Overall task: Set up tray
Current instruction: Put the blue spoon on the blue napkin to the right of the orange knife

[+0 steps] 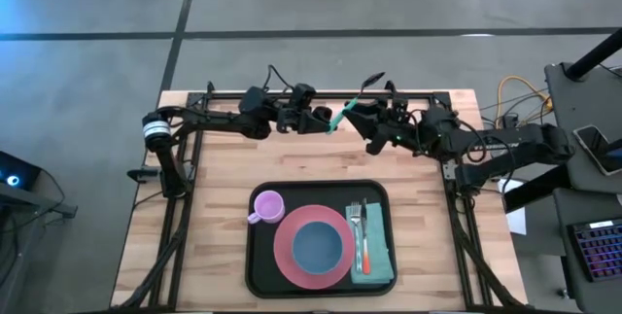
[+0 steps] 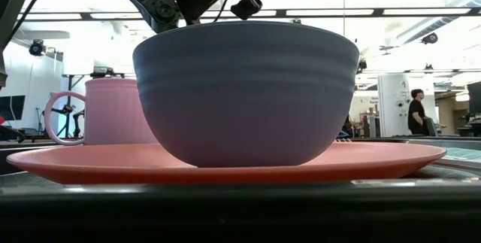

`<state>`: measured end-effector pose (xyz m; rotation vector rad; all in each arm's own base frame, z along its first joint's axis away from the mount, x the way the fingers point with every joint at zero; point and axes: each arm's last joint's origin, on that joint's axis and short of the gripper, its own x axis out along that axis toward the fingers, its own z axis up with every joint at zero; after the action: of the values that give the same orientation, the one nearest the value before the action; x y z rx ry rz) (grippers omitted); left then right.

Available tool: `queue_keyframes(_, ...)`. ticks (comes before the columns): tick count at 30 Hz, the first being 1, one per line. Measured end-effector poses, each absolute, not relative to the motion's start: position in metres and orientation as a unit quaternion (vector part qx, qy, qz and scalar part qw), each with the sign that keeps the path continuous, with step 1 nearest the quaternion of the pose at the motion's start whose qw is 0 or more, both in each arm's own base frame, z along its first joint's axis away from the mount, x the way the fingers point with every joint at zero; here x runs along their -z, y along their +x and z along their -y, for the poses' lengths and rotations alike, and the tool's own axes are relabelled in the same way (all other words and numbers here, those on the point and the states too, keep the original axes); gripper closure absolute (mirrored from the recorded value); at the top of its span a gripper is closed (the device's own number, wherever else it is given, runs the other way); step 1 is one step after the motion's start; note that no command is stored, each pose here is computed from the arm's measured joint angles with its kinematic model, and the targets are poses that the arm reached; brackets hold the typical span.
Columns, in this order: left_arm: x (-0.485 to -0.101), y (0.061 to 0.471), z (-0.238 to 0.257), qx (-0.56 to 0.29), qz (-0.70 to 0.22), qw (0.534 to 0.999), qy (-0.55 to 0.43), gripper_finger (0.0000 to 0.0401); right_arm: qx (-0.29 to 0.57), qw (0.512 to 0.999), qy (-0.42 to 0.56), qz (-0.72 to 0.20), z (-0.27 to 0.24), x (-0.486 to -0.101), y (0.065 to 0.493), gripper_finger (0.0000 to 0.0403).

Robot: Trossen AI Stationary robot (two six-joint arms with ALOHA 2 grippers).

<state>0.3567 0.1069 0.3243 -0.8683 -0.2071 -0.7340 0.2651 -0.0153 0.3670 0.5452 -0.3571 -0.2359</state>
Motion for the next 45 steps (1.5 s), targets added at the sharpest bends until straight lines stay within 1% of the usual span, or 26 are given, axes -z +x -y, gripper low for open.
queue_keyframes(5, -0.326, 0.356, -0.107, 0.350, 0.104, 0.838, -0.406, 0.0338, 0.114, 0.942, 0.267, 0.168, 0.015, -0.364, 0.271, 0.0248)
queue_keyframes(10, -0.327, 0.356, -0.107, 0.349, 0.105, 0.838, -0.406, 0.0338, 0.115, 0.944, 0.258, 0.169, 0.015, -0.366, 0.271, 0.0268)
queue_keyframes(17, -0.326, 0.356, -0.107, 0.348, 0.105, 0.838, -0.406, 0.0338, 0.115, 0.946, 0.251, 0.171, 0.015, -0.367, 0.270, 0.0307)
queue_keyframes(24, -0.325, 0.357, -0.108, 0.345, 0.098, 0.838, -0.411, 0.0326, 0.117, 0.947, 0.244, 0.171, 0.016, -0.367, 0.270, 0.0347)
queue_keyframes(29, -0.324, 0.358, -0.108, 0.339, 0.097, 0.844, -0.404, 0.0326, 0.117, 0.947, 0.244, 0.171, 0.016, -0.367, 0.270, 0.0350)
queue_keyframes(34, -0.323, 0.359, -0.109, 0.327, 0.096, 0.846, -0.411, 0.0310, 0.123, 0.947, 0.243, 0.170, 0.017, -0.367, 0.270, 0.0354)
queue_keyframes(41, -0.318, 0.362, -0.110, 0.314, 0.075, 0.843, -0.429, 0.0287, 0.124, 0.947, 0.243, 0.169, 0.017, -0.367, 0.270, 0.0375)
queue_keyframes(45, -0.316, 0.363, -0.110, 0.312, 0.070, 0.843, -0.433, 0.0280, 0.126, 0.948, 0.243, 0.162, 0.017, -0.365, 0.270, 0.0379)
